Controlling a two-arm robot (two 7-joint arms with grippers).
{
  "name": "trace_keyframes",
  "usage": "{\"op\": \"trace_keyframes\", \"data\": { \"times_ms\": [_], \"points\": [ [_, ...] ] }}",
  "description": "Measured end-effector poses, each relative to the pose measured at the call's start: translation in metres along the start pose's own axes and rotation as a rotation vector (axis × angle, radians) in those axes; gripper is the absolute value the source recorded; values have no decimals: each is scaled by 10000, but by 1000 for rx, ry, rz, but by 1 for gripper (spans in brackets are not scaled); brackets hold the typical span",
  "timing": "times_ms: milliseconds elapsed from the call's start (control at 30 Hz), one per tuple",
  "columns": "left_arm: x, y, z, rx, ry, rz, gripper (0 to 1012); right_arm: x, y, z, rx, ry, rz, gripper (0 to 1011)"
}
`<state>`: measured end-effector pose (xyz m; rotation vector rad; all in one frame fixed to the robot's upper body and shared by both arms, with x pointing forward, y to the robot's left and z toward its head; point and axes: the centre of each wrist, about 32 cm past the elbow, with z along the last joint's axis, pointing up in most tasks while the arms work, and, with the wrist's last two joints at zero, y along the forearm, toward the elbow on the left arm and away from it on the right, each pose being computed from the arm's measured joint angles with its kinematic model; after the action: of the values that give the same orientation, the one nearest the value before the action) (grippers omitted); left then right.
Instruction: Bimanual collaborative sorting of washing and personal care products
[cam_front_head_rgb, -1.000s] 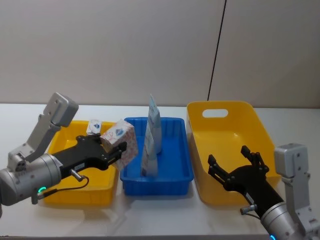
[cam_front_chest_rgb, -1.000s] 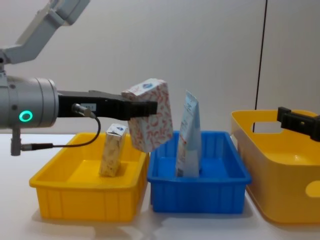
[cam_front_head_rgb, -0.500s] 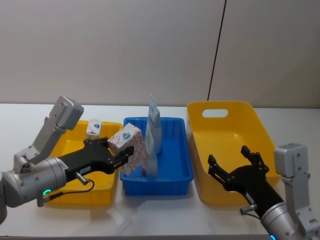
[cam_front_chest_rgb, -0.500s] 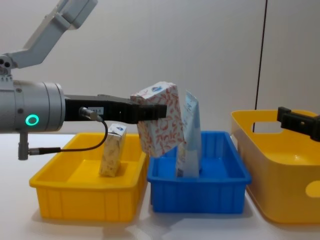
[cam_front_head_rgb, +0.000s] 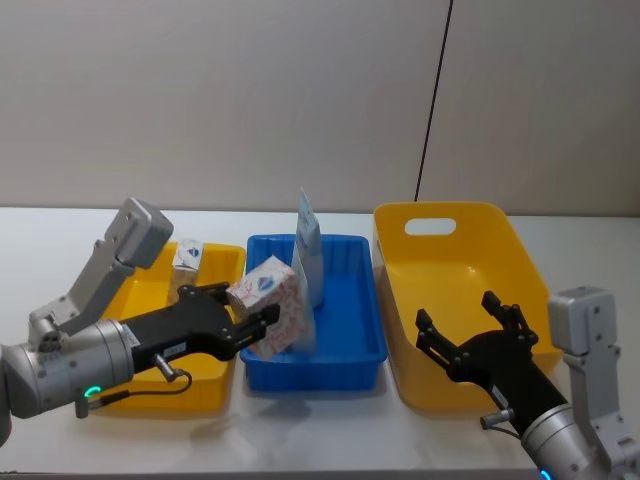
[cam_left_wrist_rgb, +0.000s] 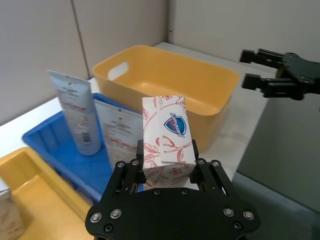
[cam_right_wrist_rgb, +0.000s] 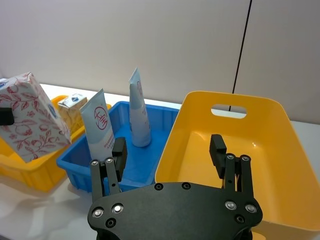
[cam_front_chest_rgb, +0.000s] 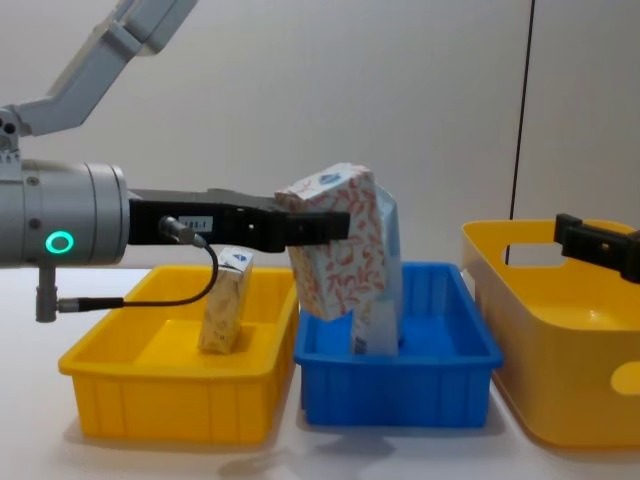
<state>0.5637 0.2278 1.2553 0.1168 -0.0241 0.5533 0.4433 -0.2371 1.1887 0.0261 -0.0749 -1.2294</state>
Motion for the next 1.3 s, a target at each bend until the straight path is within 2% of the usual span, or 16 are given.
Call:
{"op": "trace_keyframes", "data": {
  "times_ms": [333,567,1000,1300],
  "points": [
    [31,-42,-20,11,-37,-130,413,0,0,0,0,0,0,1000],
    [39,-93,-47,13,-59,-199,413,0,0,0,0,0,0,1000],
    [35,-156,-79,13,-83,-261,413,9,-2,8,-2,1,6,1000],
    [36,-173,-89,14,-89,-279,413,114,-13,84,-15,24,76,1000]
  ]
}}
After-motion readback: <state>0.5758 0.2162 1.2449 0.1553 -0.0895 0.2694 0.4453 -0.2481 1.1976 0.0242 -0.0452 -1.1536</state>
